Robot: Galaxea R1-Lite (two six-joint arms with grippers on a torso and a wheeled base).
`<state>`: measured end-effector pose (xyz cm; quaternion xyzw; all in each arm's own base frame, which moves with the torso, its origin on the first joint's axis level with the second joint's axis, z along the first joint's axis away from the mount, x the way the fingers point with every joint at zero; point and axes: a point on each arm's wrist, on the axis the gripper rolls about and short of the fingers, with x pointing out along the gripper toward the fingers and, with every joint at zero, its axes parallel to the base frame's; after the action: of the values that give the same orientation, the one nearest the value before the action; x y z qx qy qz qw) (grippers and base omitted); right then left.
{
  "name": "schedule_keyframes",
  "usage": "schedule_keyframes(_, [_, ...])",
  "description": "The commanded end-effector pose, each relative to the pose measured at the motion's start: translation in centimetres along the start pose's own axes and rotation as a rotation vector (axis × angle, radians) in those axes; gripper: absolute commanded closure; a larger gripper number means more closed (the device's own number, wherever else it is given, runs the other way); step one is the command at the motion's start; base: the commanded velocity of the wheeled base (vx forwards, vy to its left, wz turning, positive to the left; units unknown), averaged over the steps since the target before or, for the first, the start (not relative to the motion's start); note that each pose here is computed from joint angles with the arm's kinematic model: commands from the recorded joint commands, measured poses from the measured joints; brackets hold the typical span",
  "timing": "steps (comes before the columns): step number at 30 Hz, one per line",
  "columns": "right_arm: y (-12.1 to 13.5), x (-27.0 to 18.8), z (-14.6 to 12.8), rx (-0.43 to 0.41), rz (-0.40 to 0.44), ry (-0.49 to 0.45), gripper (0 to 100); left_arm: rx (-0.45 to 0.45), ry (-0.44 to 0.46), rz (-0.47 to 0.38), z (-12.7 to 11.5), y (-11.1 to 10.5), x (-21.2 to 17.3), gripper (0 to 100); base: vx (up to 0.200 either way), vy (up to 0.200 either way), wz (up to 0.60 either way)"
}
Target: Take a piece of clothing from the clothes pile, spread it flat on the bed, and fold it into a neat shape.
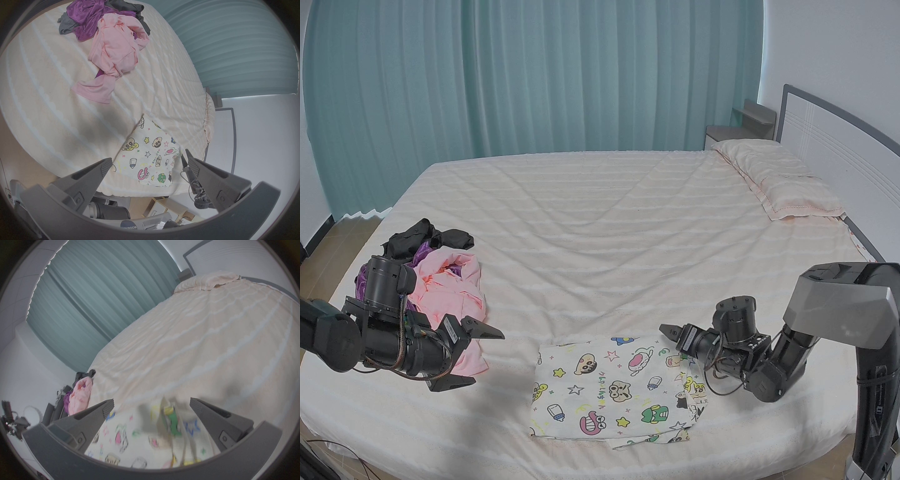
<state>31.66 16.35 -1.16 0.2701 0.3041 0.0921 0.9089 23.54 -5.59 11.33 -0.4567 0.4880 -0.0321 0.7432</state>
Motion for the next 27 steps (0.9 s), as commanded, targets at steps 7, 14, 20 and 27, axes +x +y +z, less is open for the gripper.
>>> schedule_keyframes(7, [-0.3,-6.5,-3.6,-0.03,0.077,0.179,0,0.011,0.041,0.022,-0.7,0.4,1.3,0,0.0,0.0,0.0])
schedule_keyframes(14, [0.1,-6.4,-6.1,-0.076,0.109,0.254,0,0.008,0.042,0.024,-0.7,0.4,1.3,0,0.0,0.0,0.0])
schedule_keyframes(20, [0.0,-6.5,-6.4,-0.088,0.101,0.264,0,0.007,0.046,0.031,-0.7,0.5,1.5,0,0.0,0.0,0.0])
schedule_keyframes(27, [-0.6,-7.2,-6.7,-0.094,0.08,0.281,0,0.003,0.049,0.036,-0.7,0.6,1.7,0,0.0,0.0,0.0])
